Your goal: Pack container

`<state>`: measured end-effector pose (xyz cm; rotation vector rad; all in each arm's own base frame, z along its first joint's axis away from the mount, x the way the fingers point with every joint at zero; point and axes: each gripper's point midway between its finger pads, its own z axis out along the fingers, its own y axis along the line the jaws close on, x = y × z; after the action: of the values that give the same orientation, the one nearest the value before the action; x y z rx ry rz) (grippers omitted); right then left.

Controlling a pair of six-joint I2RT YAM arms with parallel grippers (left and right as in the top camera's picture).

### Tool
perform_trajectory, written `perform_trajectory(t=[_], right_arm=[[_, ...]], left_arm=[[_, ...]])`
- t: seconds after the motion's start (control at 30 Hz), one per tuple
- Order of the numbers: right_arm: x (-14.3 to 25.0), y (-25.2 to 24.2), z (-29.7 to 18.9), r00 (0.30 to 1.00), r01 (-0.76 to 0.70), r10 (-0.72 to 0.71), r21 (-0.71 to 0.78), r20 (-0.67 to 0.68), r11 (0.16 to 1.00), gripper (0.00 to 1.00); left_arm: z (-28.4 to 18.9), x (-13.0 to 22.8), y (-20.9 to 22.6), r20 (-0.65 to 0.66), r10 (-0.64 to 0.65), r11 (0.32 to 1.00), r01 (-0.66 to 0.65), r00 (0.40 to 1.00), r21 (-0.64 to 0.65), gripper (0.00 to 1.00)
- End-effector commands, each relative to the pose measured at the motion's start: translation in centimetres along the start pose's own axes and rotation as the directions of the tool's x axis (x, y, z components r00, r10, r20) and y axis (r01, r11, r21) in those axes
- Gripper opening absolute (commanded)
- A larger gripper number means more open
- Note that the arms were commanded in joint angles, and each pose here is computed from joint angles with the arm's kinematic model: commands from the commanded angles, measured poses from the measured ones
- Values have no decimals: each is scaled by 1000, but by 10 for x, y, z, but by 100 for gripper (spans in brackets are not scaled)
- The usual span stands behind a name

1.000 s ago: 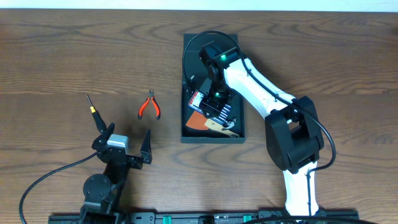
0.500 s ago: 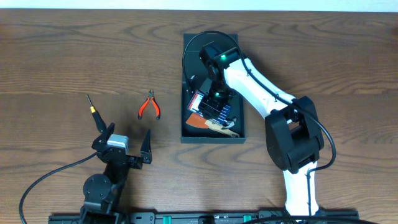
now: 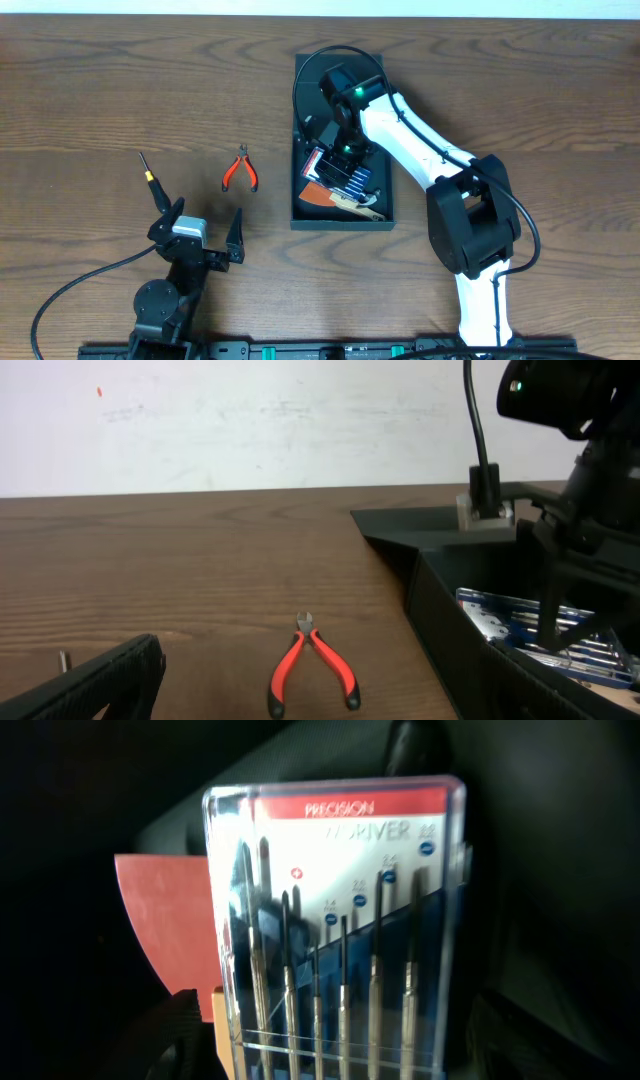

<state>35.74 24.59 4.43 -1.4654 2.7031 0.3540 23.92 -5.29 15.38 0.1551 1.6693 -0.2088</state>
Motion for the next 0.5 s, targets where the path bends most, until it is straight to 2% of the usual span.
perform_trajectory(t=[0.0, 0.13, 0.3, 0.47], right_arm=[[-21, -9, -26, 997, -23, 19, 52, 76, 998, 78], [-33, -26, -47, 992, -71, 55, 142, 114, 987, 80], [-45, -52, -84, 969, -206, 161, 255, 188, 945, 85], [-52, -64, -125, 938, -291, 217, 275, 270, 916, 85]], left_arm=[[1, 15, -4, -47, -6, 1000, 7, 999, 25, 99], [1, 15, -4, -47, -6, 1000, 7, 999, 25, 98], [1, 15, -4, -47, -6, 1000, 7, 999, 25, 99], [1, 15, -4, -47, -6, 1000, 7, 999, 25, 99]])
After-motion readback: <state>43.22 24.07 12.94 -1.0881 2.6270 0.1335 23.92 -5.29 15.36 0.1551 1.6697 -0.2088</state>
